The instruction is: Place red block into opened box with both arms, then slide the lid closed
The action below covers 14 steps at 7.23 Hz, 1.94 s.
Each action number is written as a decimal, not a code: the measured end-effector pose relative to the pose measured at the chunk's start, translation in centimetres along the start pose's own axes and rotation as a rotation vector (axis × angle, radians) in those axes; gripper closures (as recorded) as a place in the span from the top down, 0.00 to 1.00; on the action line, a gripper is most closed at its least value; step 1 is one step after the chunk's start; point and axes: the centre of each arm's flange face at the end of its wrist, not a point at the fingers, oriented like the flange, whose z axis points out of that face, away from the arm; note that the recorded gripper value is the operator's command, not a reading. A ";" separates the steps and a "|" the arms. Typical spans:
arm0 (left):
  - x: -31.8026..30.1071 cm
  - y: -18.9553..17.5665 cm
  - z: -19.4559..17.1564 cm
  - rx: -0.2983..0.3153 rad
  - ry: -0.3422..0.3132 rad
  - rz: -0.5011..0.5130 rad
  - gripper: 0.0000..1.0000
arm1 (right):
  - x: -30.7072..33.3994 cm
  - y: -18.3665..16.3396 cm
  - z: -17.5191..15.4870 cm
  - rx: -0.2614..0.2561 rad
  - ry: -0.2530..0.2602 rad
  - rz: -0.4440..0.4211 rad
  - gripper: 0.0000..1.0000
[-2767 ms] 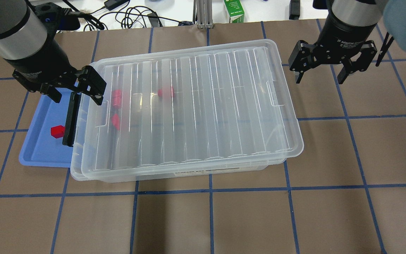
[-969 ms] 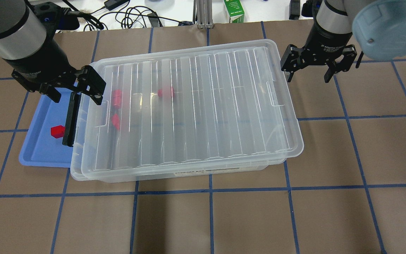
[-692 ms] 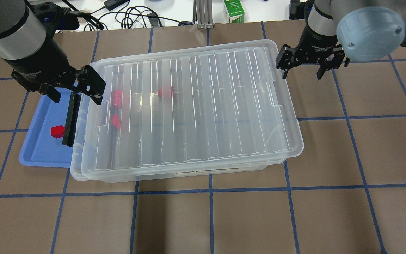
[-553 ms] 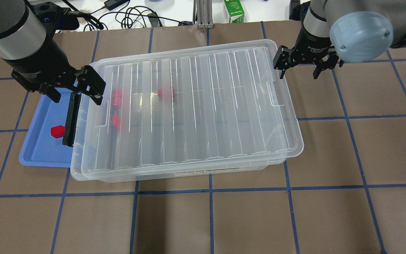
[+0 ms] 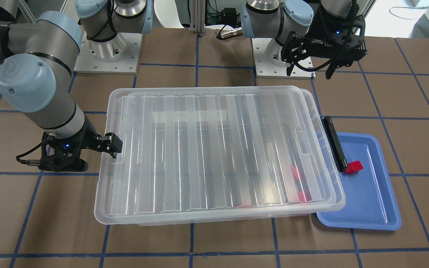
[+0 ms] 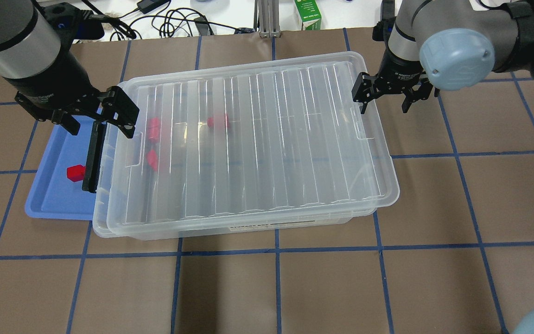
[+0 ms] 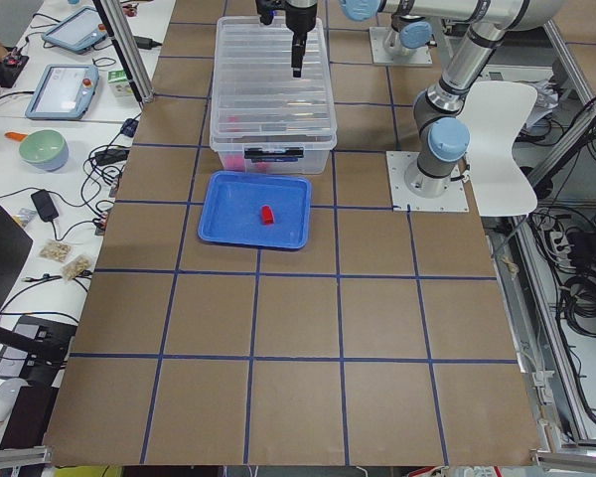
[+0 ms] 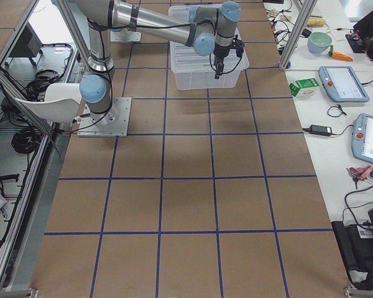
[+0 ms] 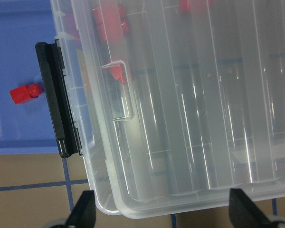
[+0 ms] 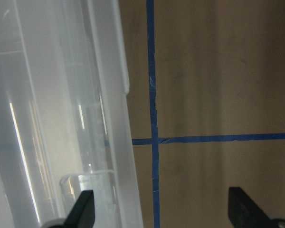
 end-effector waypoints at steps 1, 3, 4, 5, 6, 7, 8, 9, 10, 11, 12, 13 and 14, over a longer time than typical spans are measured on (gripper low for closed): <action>0.0 0.0 0.0 0.000 0.000 0.000 1.00 | 0.1 0.2 0.5 -0.010 0.000 -0.002 1.00; 0.0 0.0 0.0 0.000 0.000 0.000 1.00 | 0.4 0.3 0.8 -0.017 0.001 0.000 1.00; 0.0 0.0 0.0 0.000 0.000 0.000 1.00 | 0.6 0.2 0.9 -0.017 0.006 -0.004 1.00; 0.0 0.0 0.0 0.000 0.000 0.000 1.00 | 0.8 0.1 0.9 -0.012 0.012 -0.025 1.00; 0.0 0.0 0.0 0.000 0.000 0.000 1.00 | 1.0 0.0 0.8 -0.008 0.016 -0.048 1.00; 0.0 0.0 0.0 0.001 0.000 0.000 1.00 | 1.2 -0.1 0.8 -0.004 0.018 -0.056 1.00; 0.0 0.0 0.0 0.001 0.000 0.000 1.00 | 2.0 -0.3 0.6 0.000 0.019 -0.049 1.00; 0.0 0.0 0.0 0.001 0.000 0.000 1.00 | 3.5 -0.6 0.5 0.001 0.018 -0.025 1.00; 0.0 0.0 -0.1 0.002 0.000 0.000 1.00 | 5.2 -0.8 0.4 -0.001 0.018 0.003 1.00; 0.0 0.0 -0.1 0.002 0.000 0.000 1.00 | 6.5 -1.0 0.3 -0.001 0.026 0.022 1.00; 0.0 0.1 -0.1 0.001 0.000 0.000 1.00 | 7.3 -1.0 0.2 0.001 0.042 0.032 1.00; 0.0 0.1 -0.1 0.001 0.000 0.000 1.00 | 7.9 -1.1 0.1 0.003 0.055 0.039 1.00; 0.0 0.1 -0.1 0.001 0.000 0.000 1.00 | 9.0 -1.2 -0.1 0.004 0.060 0.049 1.00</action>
